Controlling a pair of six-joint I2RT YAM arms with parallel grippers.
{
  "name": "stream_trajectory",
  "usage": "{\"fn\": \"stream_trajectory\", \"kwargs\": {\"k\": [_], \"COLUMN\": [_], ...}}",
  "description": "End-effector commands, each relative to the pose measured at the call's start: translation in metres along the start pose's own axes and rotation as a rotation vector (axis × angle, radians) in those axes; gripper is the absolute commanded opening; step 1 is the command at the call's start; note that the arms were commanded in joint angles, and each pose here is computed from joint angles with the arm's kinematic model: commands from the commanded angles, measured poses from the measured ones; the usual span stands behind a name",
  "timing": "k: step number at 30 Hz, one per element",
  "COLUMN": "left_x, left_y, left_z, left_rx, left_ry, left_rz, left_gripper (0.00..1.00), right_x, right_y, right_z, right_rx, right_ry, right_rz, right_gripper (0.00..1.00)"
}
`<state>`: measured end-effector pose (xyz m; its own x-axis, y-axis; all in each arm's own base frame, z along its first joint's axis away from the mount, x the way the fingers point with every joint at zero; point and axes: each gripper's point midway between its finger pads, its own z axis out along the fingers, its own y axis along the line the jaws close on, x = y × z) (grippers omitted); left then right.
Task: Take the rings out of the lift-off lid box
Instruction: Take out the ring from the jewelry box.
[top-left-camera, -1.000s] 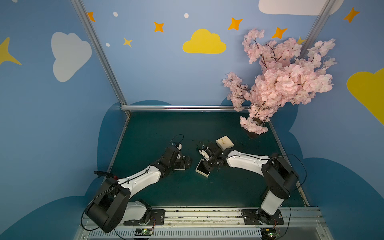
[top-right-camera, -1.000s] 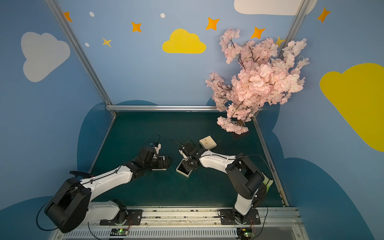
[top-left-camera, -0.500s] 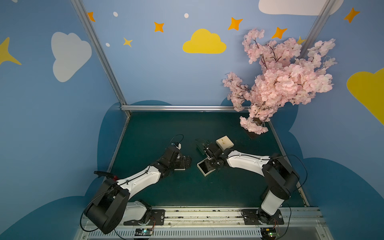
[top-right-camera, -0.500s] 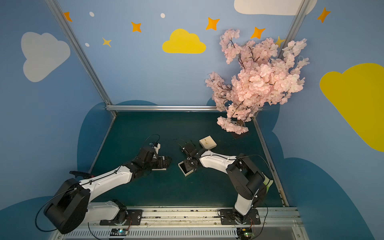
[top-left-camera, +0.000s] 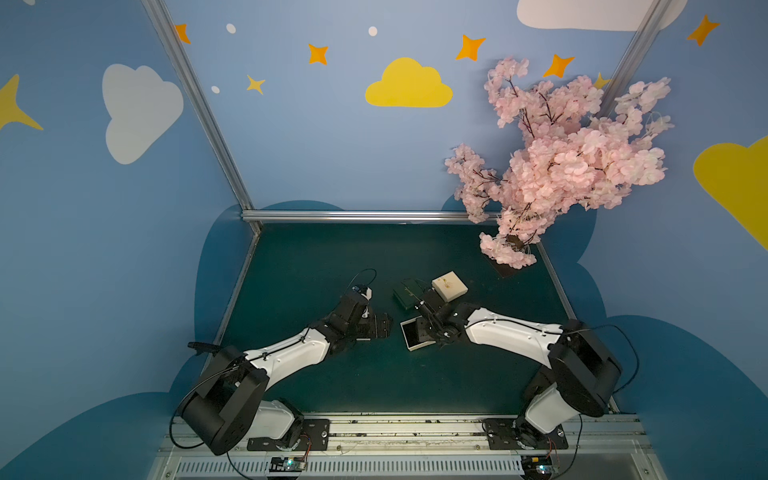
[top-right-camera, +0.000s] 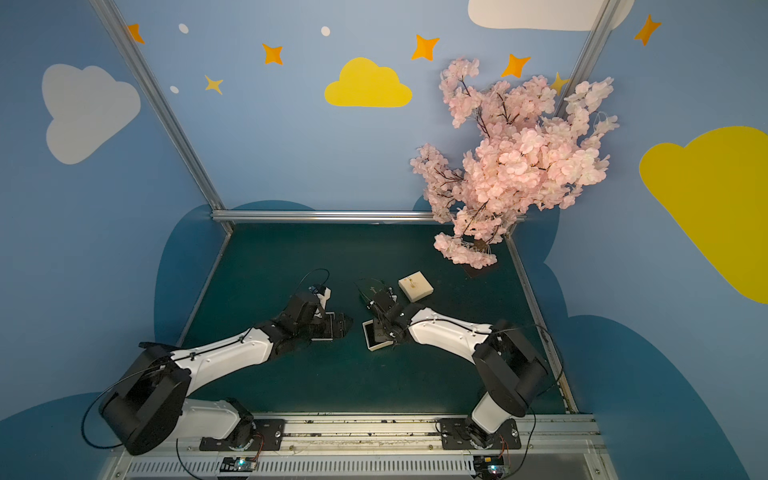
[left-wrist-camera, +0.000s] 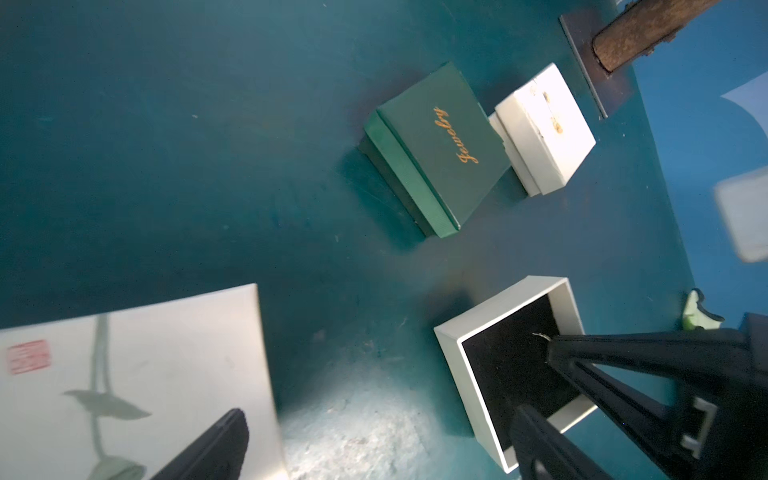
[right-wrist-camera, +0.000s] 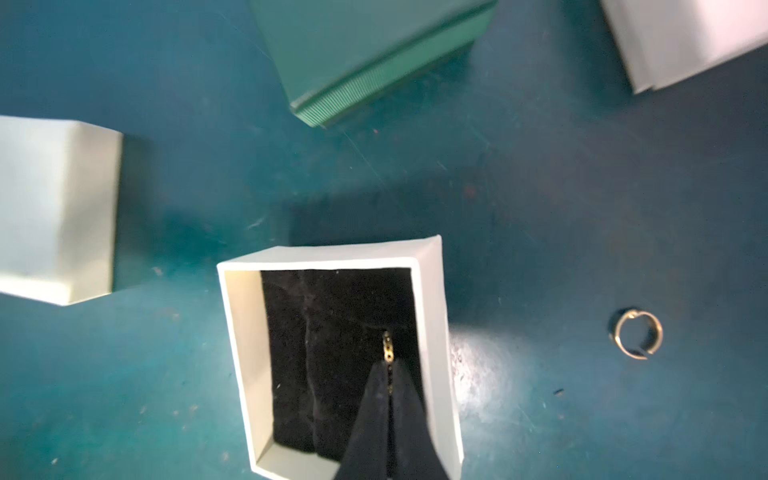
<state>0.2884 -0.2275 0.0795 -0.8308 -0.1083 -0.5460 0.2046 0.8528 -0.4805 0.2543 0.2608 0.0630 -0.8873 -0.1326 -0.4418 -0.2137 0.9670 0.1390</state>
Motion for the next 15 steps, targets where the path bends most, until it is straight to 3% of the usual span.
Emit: {"fn": "stream_trajectory", "kwargs": {"k": [1, 6, 15], "left_x": [-0.008, -0.001, 0.009], "left_y": [-0.019, -0.039, -0.050], "left_z": [0.004, 0.011, 0.022], "left_rx": [0.064, 0.140, 0.161], "left_ry": [-0.006, 0.031, 0.072], "left_rz": [-0.012, -0.034, -0.045], "left_gripper": [0.99, 0.99, 0.99], "right_x": [-0.007, -0.001, -0.003], "right_y": [-0.001, -0.002, -0.003], "right_z": [-0.006, 0.002, 0.009], "right_rx": [-0.001, 0.003, -0.008], "right_ry": [-0.062, -0.033, -0.048], "right_rz": [0.011, 0.022, 0.091], "right_gripper": [0.03, 0.03, 0.02]}}
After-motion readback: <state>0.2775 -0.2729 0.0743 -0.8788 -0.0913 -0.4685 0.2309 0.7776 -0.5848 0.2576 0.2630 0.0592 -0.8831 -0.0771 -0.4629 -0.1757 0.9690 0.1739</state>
